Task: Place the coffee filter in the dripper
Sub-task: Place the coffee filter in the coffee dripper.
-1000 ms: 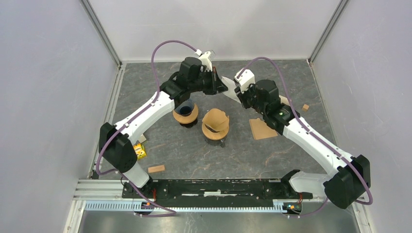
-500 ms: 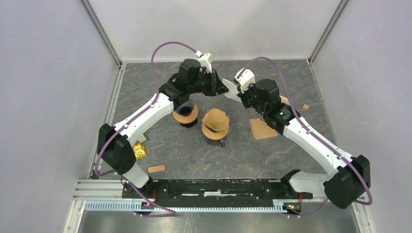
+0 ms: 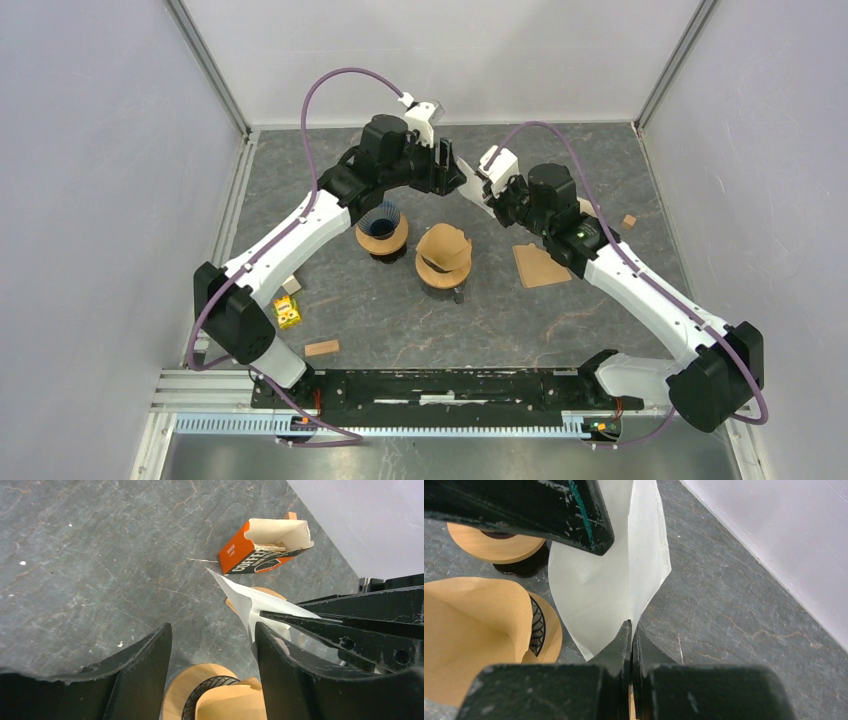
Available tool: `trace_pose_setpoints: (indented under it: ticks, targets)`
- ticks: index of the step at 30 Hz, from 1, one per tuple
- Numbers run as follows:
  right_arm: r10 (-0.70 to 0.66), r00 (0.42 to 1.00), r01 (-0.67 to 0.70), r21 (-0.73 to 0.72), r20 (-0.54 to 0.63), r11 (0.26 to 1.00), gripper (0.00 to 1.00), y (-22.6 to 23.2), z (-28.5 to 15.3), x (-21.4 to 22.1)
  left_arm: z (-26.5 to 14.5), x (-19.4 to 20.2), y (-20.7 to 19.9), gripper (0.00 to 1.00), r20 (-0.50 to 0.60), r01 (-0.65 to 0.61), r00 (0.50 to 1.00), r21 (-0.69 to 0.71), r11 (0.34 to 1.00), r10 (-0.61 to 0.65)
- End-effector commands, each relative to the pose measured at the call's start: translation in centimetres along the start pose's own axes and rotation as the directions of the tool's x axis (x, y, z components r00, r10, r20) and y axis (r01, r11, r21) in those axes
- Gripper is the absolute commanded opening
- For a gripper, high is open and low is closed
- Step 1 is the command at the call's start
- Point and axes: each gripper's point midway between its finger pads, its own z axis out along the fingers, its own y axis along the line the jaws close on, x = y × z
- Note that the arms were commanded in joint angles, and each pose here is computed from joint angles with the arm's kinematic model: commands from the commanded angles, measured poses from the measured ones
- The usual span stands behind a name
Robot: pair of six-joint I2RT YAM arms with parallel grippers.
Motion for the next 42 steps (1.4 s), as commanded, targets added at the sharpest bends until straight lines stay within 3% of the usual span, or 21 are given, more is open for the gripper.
trace_pose_setpoints:
  ticks: [1,8,17,25,42]
  targets:
    - [-0.038,0.998,0.04,-0.028,0.042,0.999,0.0,0.2,-0.9,-1.3,-1.9,-2.8,-0.6,0.69,0.067,-0.165,0.984,0.012,0.986,0.164]
    - [-0.063,0.998,0.065,-0.073,0.031,0.995,0.0,0.9,-0.8,-1.0,-2.9,-2.4,-2.6,0.75,0.073,-0.292,0.956,0.133,0.947,0.284]
    - [-0.059,0.997,0.065,-0.138,0.048,0.988,0.0,2.1,-0.8,-1.1,-3.7,-2.8,-3.1,0.75,0.112,-0.43,0.902,0.163,0.888,0.416]
    - [-0.051,0.997,0.058,-0.144,0.056,0.988,0.0,2.2,-0.9,-1.4,-2.9,-2.0,-3.1,0.71,0.087,-0.441,0.897,0.188,0.878,0.433]
    - [-0.036,0.999,0.041,-0.124,0.041,0.991,0.0,1.7,-0.7,-1.6,-2.7,-1.2,-2.7,0.79,0.034,-0.439,0.897,0.174,0.882,0.44]
